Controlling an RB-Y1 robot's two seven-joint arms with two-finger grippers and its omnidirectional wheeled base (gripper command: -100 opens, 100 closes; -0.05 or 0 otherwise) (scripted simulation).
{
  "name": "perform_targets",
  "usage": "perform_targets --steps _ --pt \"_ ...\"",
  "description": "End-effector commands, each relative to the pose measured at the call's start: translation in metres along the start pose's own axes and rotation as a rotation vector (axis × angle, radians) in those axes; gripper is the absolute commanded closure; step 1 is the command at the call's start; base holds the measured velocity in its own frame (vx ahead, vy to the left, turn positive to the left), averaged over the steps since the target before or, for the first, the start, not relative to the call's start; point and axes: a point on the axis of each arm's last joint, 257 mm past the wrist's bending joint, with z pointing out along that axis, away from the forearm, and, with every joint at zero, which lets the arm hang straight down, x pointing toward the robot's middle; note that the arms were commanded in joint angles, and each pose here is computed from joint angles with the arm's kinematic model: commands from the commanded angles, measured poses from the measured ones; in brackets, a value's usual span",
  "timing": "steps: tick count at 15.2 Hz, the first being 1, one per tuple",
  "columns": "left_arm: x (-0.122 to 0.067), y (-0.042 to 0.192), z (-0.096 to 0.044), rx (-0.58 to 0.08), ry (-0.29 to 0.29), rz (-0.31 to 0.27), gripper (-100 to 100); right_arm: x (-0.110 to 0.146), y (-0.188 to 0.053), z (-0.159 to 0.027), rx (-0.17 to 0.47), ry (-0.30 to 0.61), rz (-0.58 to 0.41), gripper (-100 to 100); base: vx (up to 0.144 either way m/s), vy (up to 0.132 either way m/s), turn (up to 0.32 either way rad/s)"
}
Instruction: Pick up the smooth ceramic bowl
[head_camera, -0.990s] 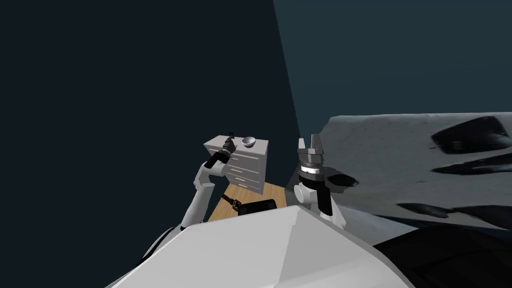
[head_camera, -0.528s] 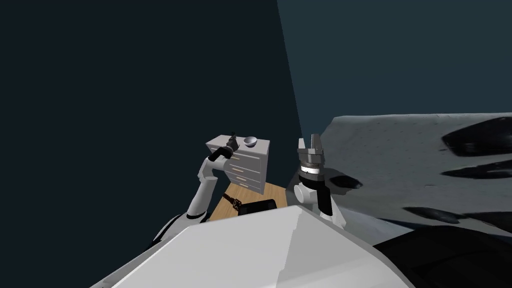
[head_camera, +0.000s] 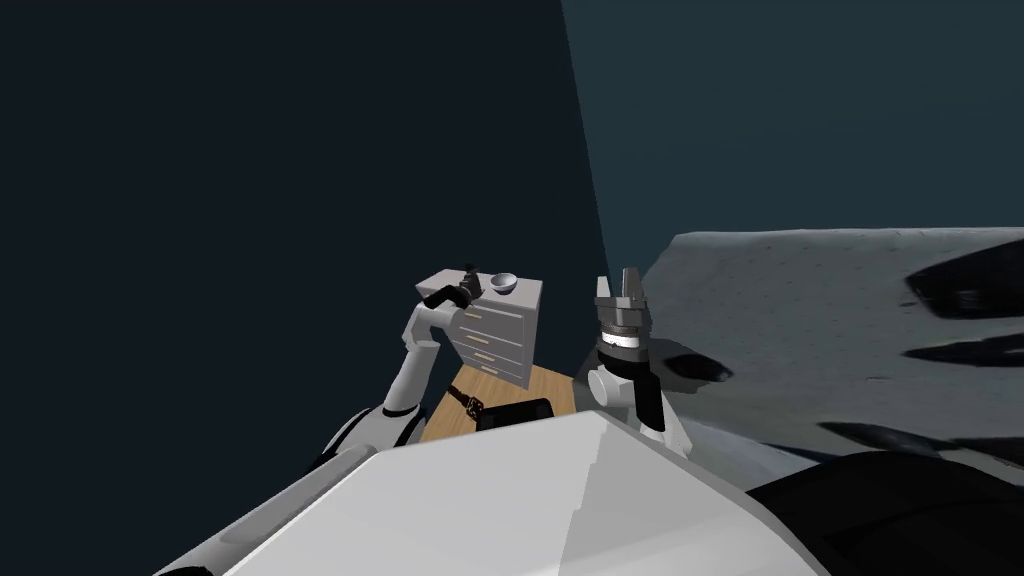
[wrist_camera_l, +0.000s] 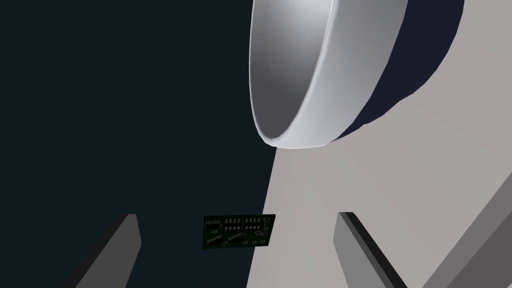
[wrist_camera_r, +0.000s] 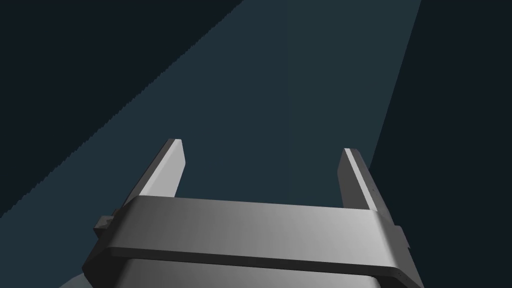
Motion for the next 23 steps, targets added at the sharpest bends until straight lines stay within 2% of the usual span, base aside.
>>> perform_targets --steps 1,2,3,6,7,10,11,14,15,17,18,21,22,23 --pt "0.008 0.001 0.006 -0.037 0.011 -0.001 -100 0.000 0.000 0.000 0.000 0.000 0.000 0 0.000 0.002 0.056" --pt "0.007 0.006 0.006 -0.059 0.006 -0.001 -100 0.000 0.000 0.000 0.000 0.000 0.000 0 -0.003 -0.002 0.016" --pt "0.018 0.003 0.013 -0.079 0.026 -0.007 -100 0.000 0.000 0.000 0.000 0.000 0.000 0 0.000 -0.004 0.041" --pt "0.018 0.009 0.013 -0.118 0.019 -0.001 -100 0.000 0.000 0.000 0.000 0.000 0.000 0 -0.002 -0.002 0.024" --pt "0.029 0.005 0.019 -0.143 0.039 -0.003 -100 0.000 0.000 0.000 0.000 0.000 0.000 0 0.002 -0.002 0.026" --pt "0.028 0.011 0.018 -0.177 0.032 0.001 -100 0.000 0.000 0.000 0.000 0.000 0.000 0 0.001 -0.004 0.027" --pt "0.040 0.007 0.023 -0.203 0.051 0.002 -100 0.000 0.000 0.000 0.000 0.000 0.000 0 0.010 -0.009 0.038" --pt "0.039 0.014 0.021 -0.237 0.043 0.006 -100 0.000 0.000 0.000 0.000 0.000 0.000 0 0.004 -0.005 0.021" --pt "0.052 0.009 0.025 -0.261 0.063 0.009 -100 0.000 0.000 0.000 0.000 0.000 0.000 0 0.001 -0.004 0.040" --pt "0.050 0.016 0.022 -0.296 0.054 0.013 -100 0.000 0.000 0.000 0.000 0.000 0.000 0 0.002 -0.006 0.037" --pt "0.062 0.011 0.026 -0.314 0.073 0.015 -100 0.000 0.000 0.000 0.000 0.000 0.000 0 0.009 -0.007 0.029" --pt "0.060 0.019 0.022 -0.356 0.063 0.023 -100 0.000 0.000 0.000 0.000 0.000 0.000 0 0.007 -0.008 0.020" --pt "0.073 0.013 0.025 -0.377 0.081 0.029 -100 0.000 0.000 0.000 0.000 0.000 0.000 0 0.014 -0.012 0.029" --pt "0.072 0.016 0.023 -0.391 0.078 0.032 -100 0.000 0.000 0.000 0.000 0.000 0.000 0 0.018 -0.017 0.039"
